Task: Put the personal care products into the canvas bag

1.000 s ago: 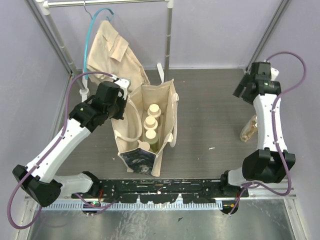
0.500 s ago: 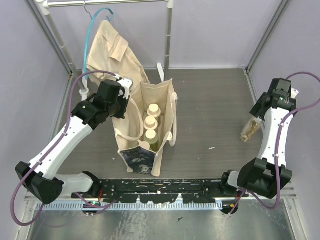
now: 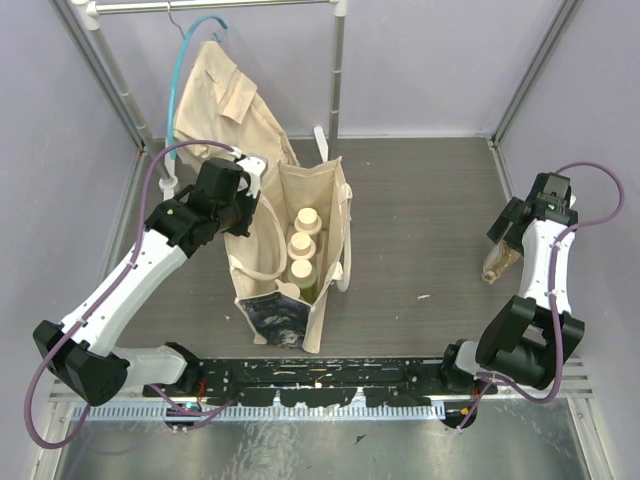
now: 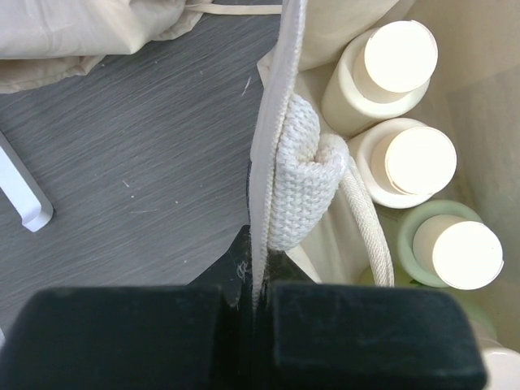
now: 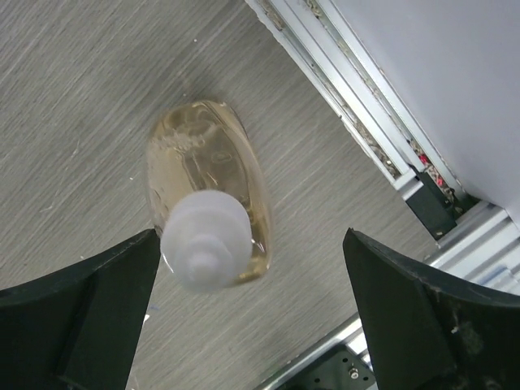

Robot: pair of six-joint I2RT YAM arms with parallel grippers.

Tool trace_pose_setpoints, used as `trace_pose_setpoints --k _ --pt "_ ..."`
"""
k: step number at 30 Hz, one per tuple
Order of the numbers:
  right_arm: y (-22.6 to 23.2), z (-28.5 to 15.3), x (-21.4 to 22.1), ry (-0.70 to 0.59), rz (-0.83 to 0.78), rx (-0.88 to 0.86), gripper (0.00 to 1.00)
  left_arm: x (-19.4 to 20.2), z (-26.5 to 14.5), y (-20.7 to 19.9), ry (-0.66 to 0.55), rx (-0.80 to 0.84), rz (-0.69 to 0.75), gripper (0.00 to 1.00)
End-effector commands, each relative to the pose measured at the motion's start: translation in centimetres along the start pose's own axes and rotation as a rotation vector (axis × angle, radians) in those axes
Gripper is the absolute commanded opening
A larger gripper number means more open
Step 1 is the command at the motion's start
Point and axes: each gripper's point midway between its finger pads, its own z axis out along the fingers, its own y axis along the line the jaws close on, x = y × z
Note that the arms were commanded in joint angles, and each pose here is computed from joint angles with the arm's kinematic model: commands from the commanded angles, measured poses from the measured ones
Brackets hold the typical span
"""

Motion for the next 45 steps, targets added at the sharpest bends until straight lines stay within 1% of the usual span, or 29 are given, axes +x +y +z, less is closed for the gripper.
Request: trace_pose_setpoints --k 1,2,4,6,7,8,9,11,12,14,16,21,23,24,27,29,30,34,37,39,42,45 --pt "0.6 1.3 -2.0 -0.086 -0.018 -0.035 1.00 -3.3 -0.5 0.1 -0.112 0.006 -0.005 0.00" --pt "0.7 1.6 -2.1 -0.094 -0.018 -0.041 1.00 -3.3 -0.5 0.2 -0.109 0.002 -0.006 0.00" --pt "0.9 2.0 -2.0 -0.102 -0.026 -0.050 0.96 -3.2 -0.5 0.4 -0.109 -0.005 -0.007 0.00" --pt "1.1 2.3 -2.2 -0.116 -0.030 -0.060 0.89 -3.4 -0.5 0.6 -0.112 -0.013 -0.010 0.00" --pt "1.2 2.5 -2.2 -0.113 -0.033 -0.063 0.84 -3.0 0.4 0.6 -0.088 -0.017 -0.007 0.00" --pt "1.3 2.6 -2.1 -0.108 -0.037 -0.067 0.77 -3.0 0.5 0.6 -0.084 -0.019 -0.006 0.00" --pt "1.4 2.8 -1.9 -0.099 -0.041 -0.072 0.67 -3.0 0.5 0.7 -0.083 -0.020 -0.006 0.00" --pt "1.7 3.1 -1.7 -0.088 -0.047 -0.081 0.40 -3.0 0.6 0.7 -0.082 -0.023 -0.008 0.00" --pt "1.7 3.1 -1.7 -0.085 -0.046 -0.082 0.30 -3.0 0.6 0.7 -0.080 -0.025 -0.009 0.00" --pt "1.8 3.0 -1.8 -0.087 -0.045 -0.087 0.14 -3.0 0.7 0.8 -0.078 -0.029 -0.011 0.00" --pt "1.8 2.7 -2.1 -0.093 -0.046 -0.089 0.02 -3.1 0.7 0.9 -0.080 -0.036 -0.013 0.02" --pt "2.2 0.9 -3.9 -0.124 -0.043 -0.117 0.01 -3.2 0.6 1.3 -0.080 -0.056 -0.014 0.04" --pt "2.6 -0.3 -5.2 -0.145 -0.043 -0.149 0.01 -3.2 0.7 1.4 -0.079 -0.064 -0.015 0.04" --pt "3.0 -1.3 -5.9 -0.156 -0.047 -0.173 0.01 -3.2 0.7 1.5 -0.080 -0.070 -0.015 0.06" --pt "4.5 -4.8 -8.6 -0.230 -0.067 -0.257 0.01 -3.4 0.7 1.9 -0.086 -0.087 -0.011 0.17" --pt "5.4 -7.7 -10.5 -0.286 -0.098 -0.281 0.01 -3.6 0.7 2.0 -0.093 -0.096 -0.004 0.24" --pt "5.8 -9.1 -11.3 -0.308 -0.124 -0.285 0.01 -3.8 0.7 2.2 -0.095 -0.103 -0.003 0.29" --pt "7.9 -15.6 -14.2 -0.425 -0.179 -0.353 0.01 -4.2 0.7 2.4 -0.104 -0.109 -0.002 0.38" --pt "10.8 -20.6 -15.1 -0.504 -0.203 -0.511 0.01 -4.2 0.8 2.4 -0.104 -0.109 -0.003 0.42" --pt "13.1 -23.6 -14.9 -0.525 -0.222 -0.666 0.01 -4.2 0.8 2.5 -0.104 -0.112 -0.003 0.50" --pt "15.9 -27.9 -14.4 -0.532 -0.255 -0.885 0.01 -4.2 0.7 2.9 -0.102 -0.132 -0.006 0.67" --pt "18.7 -32.2 -13.4 -0.541 -0.306 -1.067 0.01 -4.3 0.2 3.7 -0.109 -0.165 -0.019 0.85"
